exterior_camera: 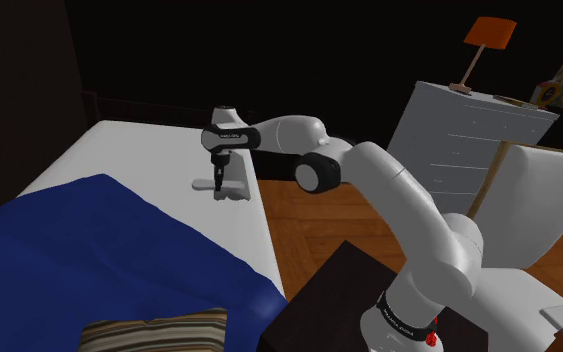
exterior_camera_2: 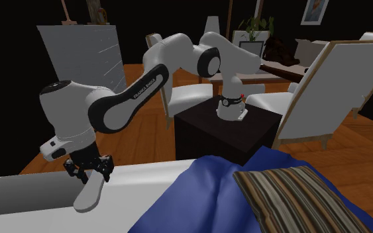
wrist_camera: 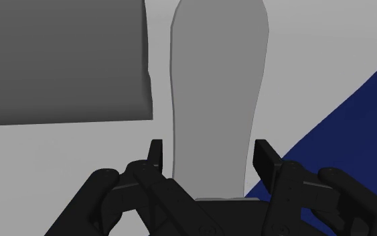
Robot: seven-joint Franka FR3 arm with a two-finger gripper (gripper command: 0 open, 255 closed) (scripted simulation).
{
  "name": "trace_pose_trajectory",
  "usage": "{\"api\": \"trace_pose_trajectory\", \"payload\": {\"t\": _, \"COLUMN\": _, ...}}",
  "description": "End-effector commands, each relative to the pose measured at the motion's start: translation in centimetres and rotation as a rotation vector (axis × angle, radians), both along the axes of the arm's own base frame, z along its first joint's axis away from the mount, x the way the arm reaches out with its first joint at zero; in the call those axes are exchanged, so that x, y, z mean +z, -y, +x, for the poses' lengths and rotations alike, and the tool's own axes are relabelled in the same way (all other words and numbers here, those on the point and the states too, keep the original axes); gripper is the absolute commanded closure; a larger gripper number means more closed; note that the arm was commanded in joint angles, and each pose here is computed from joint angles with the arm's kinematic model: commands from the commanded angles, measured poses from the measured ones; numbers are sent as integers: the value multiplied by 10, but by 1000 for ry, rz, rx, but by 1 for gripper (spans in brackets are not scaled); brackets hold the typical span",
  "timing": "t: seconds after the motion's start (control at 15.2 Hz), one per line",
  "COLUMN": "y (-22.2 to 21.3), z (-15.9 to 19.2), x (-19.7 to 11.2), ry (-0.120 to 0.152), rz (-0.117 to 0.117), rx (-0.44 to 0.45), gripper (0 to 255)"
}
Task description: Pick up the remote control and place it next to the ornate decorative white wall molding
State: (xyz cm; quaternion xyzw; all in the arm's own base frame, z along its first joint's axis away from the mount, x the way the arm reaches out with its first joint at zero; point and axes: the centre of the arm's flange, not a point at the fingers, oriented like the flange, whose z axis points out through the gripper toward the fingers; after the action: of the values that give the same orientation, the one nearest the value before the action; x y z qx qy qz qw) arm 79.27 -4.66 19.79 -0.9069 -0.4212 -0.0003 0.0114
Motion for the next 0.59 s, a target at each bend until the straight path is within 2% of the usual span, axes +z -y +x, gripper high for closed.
{"api": "trace_pose_trajectory", "payload": {"t": 0.0, "y": -1, "z": -1, "x": -10, "ry": 1, "rz": 0, "rx": 0, "gripper": 255}}
{"api": "trace_pose_trajectory", "payload": {"t": 0.53, "y": -1, "z": 0, "x": -52, "ry": 1, "rz": 0, "rx": 0, "gripper": 255}}
